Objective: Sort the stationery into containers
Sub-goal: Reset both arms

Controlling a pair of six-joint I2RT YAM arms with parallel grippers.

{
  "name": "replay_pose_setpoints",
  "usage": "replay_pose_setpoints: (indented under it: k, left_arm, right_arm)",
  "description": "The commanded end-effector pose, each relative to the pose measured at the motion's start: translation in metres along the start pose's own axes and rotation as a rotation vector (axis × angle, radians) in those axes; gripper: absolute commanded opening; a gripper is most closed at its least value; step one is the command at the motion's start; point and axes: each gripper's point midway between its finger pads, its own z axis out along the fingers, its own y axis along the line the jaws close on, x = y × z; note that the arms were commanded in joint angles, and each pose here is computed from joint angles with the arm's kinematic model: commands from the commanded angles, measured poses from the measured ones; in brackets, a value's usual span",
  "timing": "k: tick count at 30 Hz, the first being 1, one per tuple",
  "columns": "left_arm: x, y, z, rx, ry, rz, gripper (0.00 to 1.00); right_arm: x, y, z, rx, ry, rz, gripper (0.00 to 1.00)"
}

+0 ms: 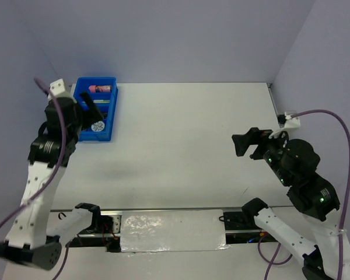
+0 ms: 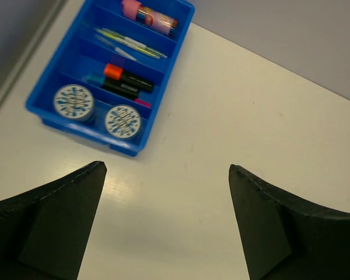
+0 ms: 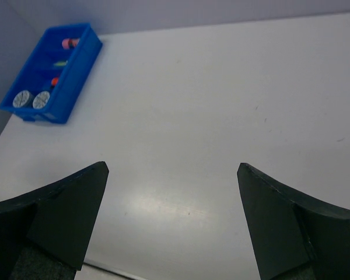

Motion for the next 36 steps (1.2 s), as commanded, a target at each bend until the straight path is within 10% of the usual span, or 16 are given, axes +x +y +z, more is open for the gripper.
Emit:
replay_pose_setpoints:
  k: [1,20,36]
  left_arm:
    - [0.032,0.029,-0.026,-0.01,0.059,0.122,0.99]
    - [0.073,0.091,-0.153,0.085,-0.09,0.076,0.99]
    - [0.073,0.087,-0.145,0.082,-0.075,0.073,0.99]
  right_arm:
    - [-0.031,-0.017,-0.022,0.098,-0.075,-0.039,1.0]
    - [-0.027,-0.042,-0.097,0.093,-0.171,-0.08,1.0]
    - [-0.018,-0.036,-0.087,0.063,-0.166,-0.042,1.0]
